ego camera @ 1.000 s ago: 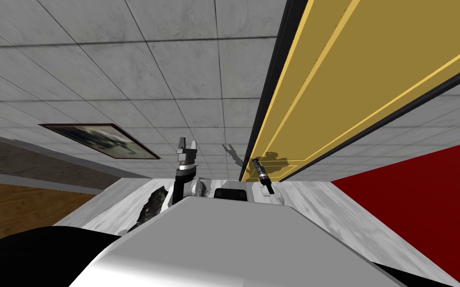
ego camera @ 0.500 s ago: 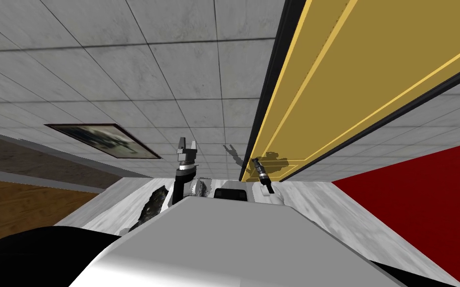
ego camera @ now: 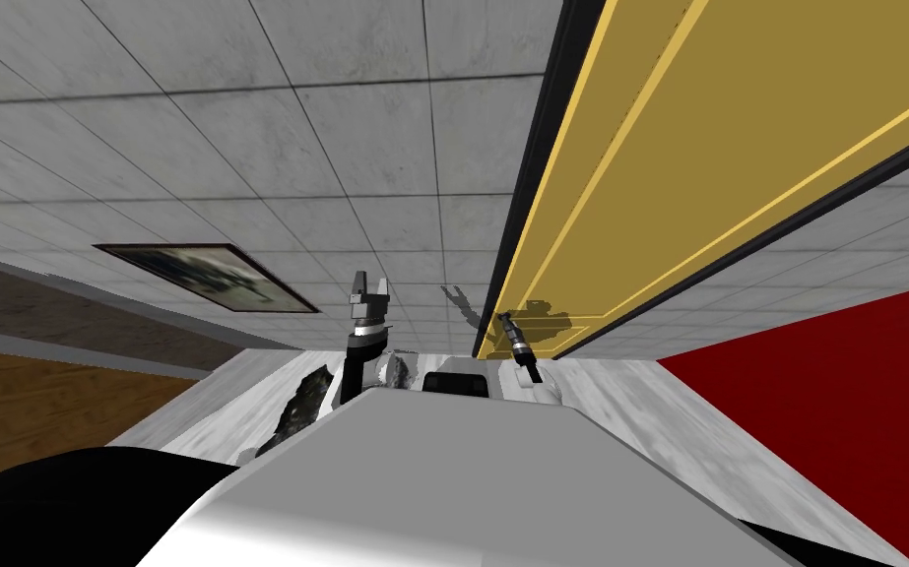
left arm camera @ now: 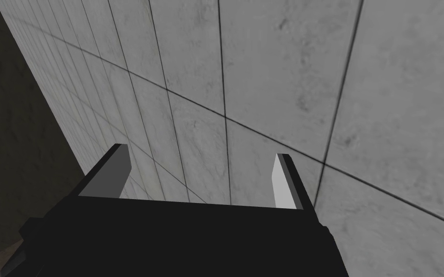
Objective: Pull the door open
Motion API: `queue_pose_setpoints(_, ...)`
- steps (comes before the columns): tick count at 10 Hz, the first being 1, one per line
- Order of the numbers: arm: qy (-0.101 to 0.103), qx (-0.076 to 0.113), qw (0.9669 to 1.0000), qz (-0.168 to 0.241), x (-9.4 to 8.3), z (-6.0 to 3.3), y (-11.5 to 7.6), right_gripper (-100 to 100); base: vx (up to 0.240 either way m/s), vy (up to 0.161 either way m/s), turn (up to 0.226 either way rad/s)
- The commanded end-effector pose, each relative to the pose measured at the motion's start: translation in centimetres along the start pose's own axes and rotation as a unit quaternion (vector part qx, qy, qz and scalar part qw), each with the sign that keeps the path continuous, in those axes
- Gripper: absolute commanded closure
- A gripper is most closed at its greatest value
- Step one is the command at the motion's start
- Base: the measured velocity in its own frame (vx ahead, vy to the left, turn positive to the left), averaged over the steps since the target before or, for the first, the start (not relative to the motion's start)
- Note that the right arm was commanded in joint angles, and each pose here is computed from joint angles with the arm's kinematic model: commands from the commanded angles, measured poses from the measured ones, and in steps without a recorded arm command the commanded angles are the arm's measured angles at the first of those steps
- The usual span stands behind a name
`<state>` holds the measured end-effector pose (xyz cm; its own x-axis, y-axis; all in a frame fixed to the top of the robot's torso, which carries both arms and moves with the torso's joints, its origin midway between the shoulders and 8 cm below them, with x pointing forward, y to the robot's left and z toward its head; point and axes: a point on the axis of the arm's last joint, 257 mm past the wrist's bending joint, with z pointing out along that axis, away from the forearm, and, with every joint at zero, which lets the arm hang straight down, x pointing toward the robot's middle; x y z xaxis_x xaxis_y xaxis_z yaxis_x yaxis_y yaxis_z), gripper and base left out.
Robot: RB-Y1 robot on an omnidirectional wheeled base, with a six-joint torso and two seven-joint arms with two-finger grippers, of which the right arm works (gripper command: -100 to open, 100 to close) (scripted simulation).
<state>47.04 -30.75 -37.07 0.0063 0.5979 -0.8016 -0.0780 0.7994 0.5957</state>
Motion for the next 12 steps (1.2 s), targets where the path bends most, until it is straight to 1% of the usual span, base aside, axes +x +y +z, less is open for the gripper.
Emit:
queue_pose_setpoints(1, 0.018, -0.005, 0.9996, 0.02, 2.6, -0.34, 1.24, 100, -0.004, 0.006, -0.005)
queue_pose_setpoints(2, 0.013, -0.009, 0.9997, 0.019, 2.17, -0.04, 1.58, 100, -0.005, 0.003, -0.029)
queue_pose_setpoints(3, 0.017, -0.004, 0.9989, 0.043, 2.57, -0.28, 1.25, 100, -0.017, 0.003, 0.019)
queue_pose_setpoints(4, 0.017, -0.004, 0.9989, 0.043, 2.57, -0.28, 1.25, 100, -0.022, 0.0, 0.02)
queue_pose_setpoints(5, 0.017, -0.004, 0.9989, 0.043, 2.57, -0.28, 1.25, 100, -0.005, -0.017, 0.208)
queue_pose_setpoints(6, 0.017, -0.004, 0.9989, 0.043, 2.57, -0.28, 1.25, 100, -0.006, -0.007, -0.096)
queue_pose_setpoints(7, 0.017, -0.004, 0.9989, 0.043, 2.57, -0.28, 1.25, 100, -0.006, 0.032, -0.301)
queue_pose_setpoints(8, 0.017, -0.004, 0.9989, 0.043, 2.57, -0.28, 1.25, 100, -0.004, 0.039, 0.258)
queue_pose_setpoints(9, 0.017, -0.004, 0.9977, 0.066, 2.54, -0.23, 1.26, 100, -0.004, 0.009, 0.138)
queue_pose_setpoints(10, 0.016, -0.004, 0.9964, 0.083, 2.51, -0.18, 1.26, 100, -0.028, -0.007, 0.004)
queue_pose_setpoints(11, 0.016, -0.004, 0.9959, 0.089, 2.51, -0.18, 1.26, 100, -0.033, -0.01, 0.0)
queue_pose_setpoints(12, 0.015, -0.004, 0.9939, 0.109, 2.48, -0.14, 1.26, 100, -0.041, -0.004, 0.016)
